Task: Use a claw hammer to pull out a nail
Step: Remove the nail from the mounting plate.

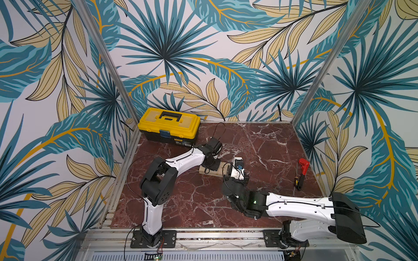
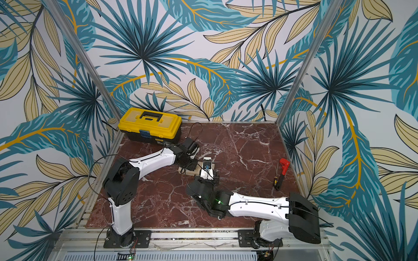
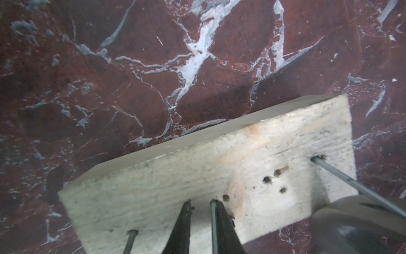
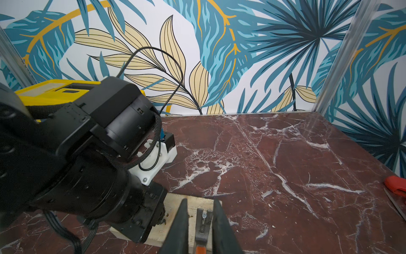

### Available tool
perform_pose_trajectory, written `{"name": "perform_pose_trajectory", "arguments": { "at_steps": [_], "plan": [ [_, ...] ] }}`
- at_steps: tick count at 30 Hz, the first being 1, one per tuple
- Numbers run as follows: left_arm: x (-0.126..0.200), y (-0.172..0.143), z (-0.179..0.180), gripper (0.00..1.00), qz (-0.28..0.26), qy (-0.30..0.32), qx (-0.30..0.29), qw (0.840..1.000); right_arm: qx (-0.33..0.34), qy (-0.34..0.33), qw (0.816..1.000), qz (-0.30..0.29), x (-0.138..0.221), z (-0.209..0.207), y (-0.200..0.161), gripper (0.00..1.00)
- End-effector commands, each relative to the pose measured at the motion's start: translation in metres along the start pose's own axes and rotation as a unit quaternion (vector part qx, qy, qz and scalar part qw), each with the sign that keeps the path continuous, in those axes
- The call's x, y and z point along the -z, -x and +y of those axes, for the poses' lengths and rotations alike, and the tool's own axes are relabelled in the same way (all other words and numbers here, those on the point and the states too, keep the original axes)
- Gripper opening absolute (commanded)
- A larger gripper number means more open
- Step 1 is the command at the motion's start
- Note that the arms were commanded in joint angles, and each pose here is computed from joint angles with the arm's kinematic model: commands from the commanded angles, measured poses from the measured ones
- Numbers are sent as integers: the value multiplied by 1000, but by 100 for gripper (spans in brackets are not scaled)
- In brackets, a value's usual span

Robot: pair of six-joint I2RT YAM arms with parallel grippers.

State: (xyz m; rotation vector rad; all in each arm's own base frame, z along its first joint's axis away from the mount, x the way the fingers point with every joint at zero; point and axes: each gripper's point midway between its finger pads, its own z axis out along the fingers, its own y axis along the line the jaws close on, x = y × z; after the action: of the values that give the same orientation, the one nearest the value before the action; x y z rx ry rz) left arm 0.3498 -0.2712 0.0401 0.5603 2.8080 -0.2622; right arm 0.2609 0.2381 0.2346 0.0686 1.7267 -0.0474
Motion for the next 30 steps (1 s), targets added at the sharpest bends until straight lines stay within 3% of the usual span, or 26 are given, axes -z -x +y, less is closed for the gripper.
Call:
{"name": "perform_pose_trajectory", "arguments": {
  "at_steps": [1,16,30],
  "plan": [
    [-94,-187,46,19,321,60,62,943,266,19,954,140,7,-30,-130,0],
    [-97,-190,46,19,330,60,62,940,270,14,955,126,16,-27,-131,0],
    [-109,-209,55,19,376,86,64,920,299,39,946,122,18,-11,-126,0]
  ]
}}
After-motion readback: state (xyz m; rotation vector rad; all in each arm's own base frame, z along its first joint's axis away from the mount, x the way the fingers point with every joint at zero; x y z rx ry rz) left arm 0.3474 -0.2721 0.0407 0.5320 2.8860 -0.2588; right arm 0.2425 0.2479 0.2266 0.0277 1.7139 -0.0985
